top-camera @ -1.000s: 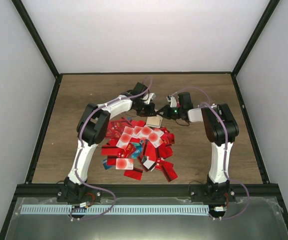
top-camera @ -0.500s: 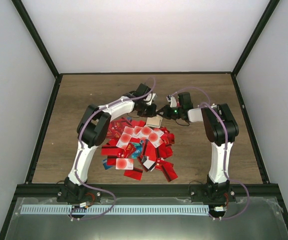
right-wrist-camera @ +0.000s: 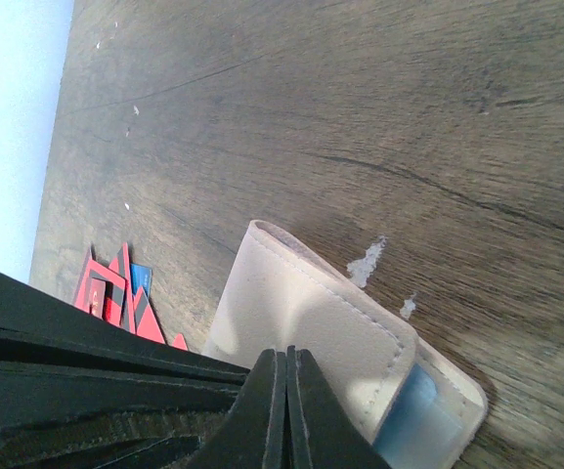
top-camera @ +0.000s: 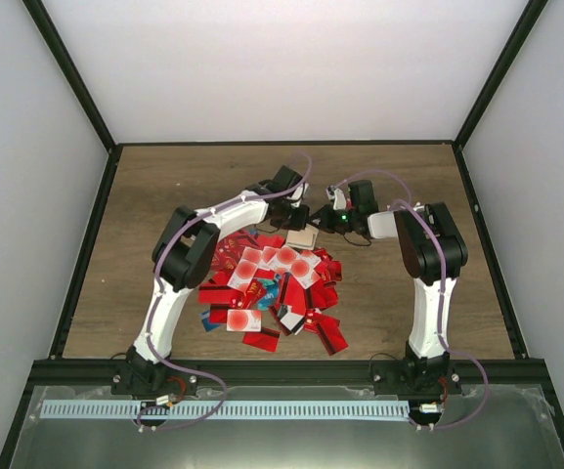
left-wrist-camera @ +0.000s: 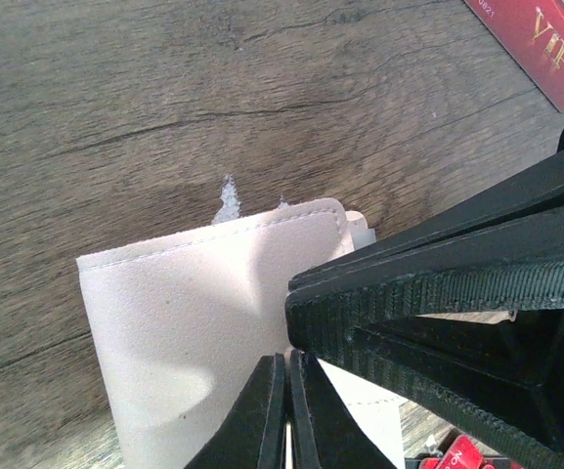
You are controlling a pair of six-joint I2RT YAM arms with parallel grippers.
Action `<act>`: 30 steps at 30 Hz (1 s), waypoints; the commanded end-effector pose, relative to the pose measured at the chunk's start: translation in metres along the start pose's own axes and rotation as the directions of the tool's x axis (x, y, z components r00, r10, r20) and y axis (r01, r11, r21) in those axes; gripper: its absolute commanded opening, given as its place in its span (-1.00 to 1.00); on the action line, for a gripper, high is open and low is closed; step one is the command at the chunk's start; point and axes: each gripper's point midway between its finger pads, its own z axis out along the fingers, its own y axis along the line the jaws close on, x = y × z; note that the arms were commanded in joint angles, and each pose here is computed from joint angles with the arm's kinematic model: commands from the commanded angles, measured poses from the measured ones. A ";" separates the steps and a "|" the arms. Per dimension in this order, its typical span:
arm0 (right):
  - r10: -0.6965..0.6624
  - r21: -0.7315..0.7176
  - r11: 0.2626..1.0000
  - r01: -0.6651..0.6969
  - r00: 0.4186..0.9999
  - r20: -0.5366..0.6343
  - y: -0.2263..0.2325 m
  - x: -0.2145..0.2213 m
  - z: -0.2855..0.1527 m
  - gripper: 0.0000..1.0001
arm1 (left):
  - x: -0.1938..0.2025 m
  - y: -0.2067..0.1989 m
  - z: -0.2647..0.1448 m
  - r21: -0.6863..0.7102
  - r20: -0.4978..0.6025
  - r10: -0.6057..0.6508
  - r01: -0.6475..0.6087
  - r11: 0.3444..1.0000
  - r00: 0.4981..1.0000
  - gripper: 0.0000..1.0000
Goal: Put the credit cards into the card holder
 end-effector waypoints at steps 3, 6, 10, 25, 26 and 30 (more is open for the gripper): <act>0.078 0.069 0.995 -0.075 0.996 -0.045 -0.025 0.016 0.002 -0.99 | 0.098 0.078 0.036 -0.315 -0.265 -0.074 -0.014 0.949 0.961 -0.92; 0.082 0.070 0.994 -0.079 0.996 -0.042 -0.026 0.015 0.000 -0.99 | 0.106 0.079 0.037 -0.338 -0.283 -0.068 -0.033 0.940 0.957 -0.92; 0.083 0.066 0.995 -0.080 0.996 -0.041 -0.025 0.015 -0.001 -0.99 | 0.117 0.074 0.038 -0.381 -0.304 -0.039 -0.083 0.921 0.952 -0.92; 0.038 -0.113 0.993 -0.038 0.999 0.001 0.029 -0.007 -0.024 -0.99 | 0.125 0.048 0.037 -0.218 -0.213 -0.032 -0.015 0.976 0.977 -0.92; 0.033 -0.118 0.992 -0.032 0.999 0.006 0.034 -0.009 -0.028 -0.99 | 0.126 0.048 0.037 -0.214 -0.214 -0.033 -0.014 0.977 0.976 -0.92; 0.018 -0.135 0.991 -0.014 0.999 0.031 0.054 -0.014 -0.043 -0.99 | 0.126 0.044 0.036 -0.187 -0.209 -0.031 -0.009 0.982 0.977 -0.92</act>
